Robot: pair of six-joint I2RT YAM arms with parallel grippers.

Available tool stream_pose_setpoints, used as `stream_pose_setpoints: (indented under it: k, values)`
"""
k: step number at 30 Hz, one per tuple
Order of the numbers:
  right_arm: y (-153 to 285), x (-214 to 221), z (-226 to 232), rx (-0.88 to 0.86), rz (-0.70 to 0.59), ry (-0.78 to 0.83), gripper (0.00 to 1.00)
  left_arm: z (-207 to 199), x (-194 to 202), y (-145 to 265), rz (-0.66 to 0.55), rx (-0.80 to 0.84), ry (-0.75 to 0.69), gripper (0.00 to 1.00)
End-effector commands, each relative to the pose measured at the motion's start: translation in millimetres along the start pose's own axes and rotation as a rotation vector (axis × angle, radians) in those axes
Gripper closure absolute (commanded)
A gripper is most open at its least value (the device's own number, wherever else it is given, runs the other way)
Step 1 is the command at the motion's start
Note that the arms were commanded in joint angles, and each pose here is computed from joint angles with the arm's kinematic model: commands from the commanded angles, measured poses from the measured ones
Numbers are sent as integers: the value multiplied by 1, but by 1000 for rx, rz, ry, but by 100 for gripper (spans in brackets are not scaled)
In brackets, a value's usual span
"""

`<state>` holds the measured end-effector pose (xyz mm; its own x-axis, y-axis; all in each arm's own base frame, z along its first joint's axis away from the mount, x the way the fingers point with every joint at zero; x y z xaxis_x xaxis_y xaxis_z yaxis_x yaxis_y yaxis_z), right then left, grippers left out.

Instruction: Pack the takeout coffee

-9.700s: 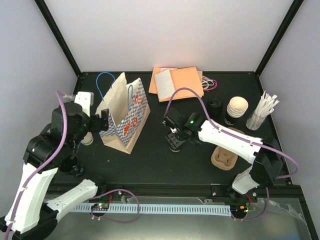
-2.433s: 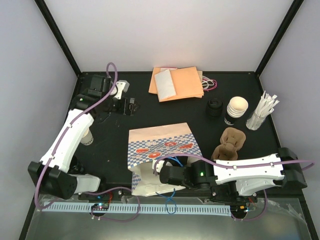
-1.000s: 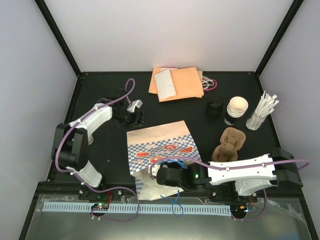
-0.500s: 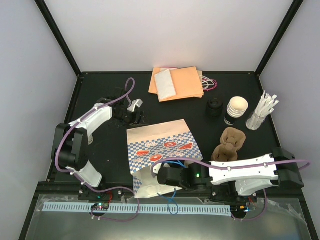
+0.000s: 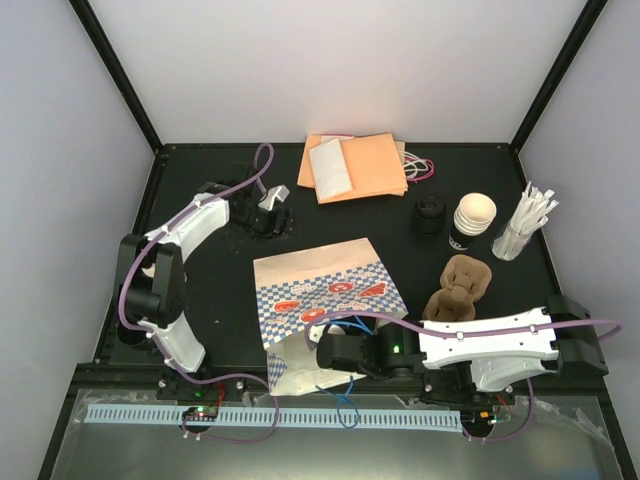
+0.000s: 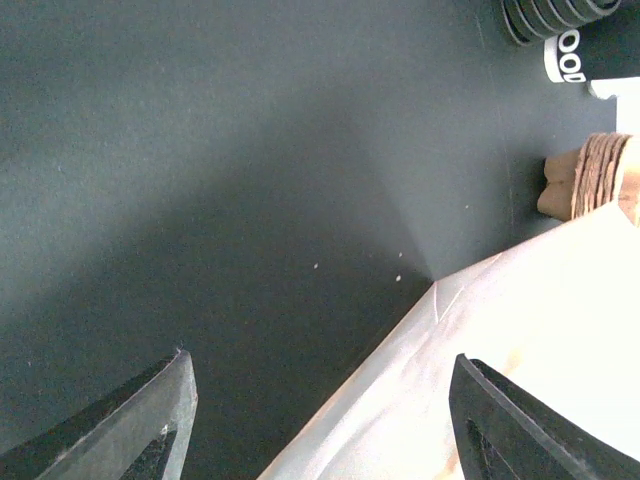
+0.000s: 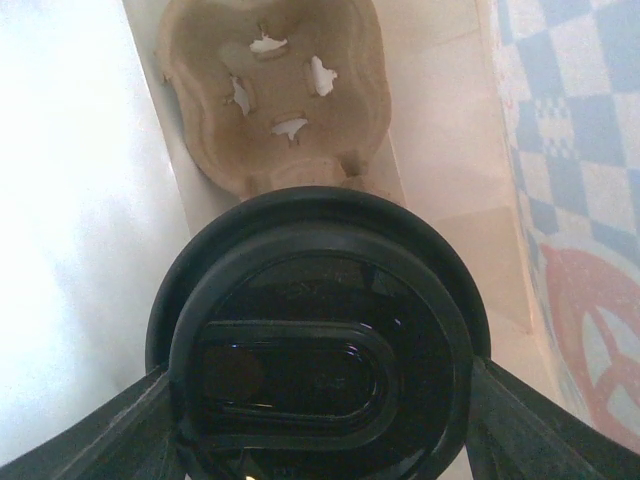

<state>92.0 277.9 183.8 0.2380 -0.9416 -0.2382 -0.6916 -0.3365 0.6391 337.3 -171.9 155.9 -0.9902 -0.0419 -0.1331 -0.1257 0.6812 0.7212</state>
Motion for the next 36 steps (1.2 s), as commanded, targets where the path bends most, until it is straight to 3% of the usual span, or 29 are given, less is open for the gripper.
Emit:
stream_pose_setpoints:
  k: [1, 9, 20, 36]
  values:
    - [4, 1, -15, 46, 16, -53, 58, -8, -17, 1, -8, 2, -18, 28]
    - [-4, 3, -16, 54, 50, -64, 59, -14, -28, -24, 56, 39, -11, 29]
    - [-16, 3, -16, 62, 36, -90, 59, -28, -16, -51, 150, 165, -16, 34]
    - [-40, 6, -13, 56, 58, -126, 60, -22, 0, -80, 232, 207, 11, 38]
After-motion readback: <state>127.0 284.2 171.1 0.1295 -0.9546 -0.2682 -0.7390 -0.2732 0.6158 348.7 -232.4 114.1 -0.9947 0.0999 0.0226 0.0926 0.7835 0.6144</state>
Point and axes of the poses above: each gripper's point midway between its finger pads, its own y axis back along the fingers, its own z axis along the line the jaws close on, x = y × z, the point moved 4 cm from there along y, back along the fingers, and after that the axes turned 9 degrees about y, right-handed, at the moved point
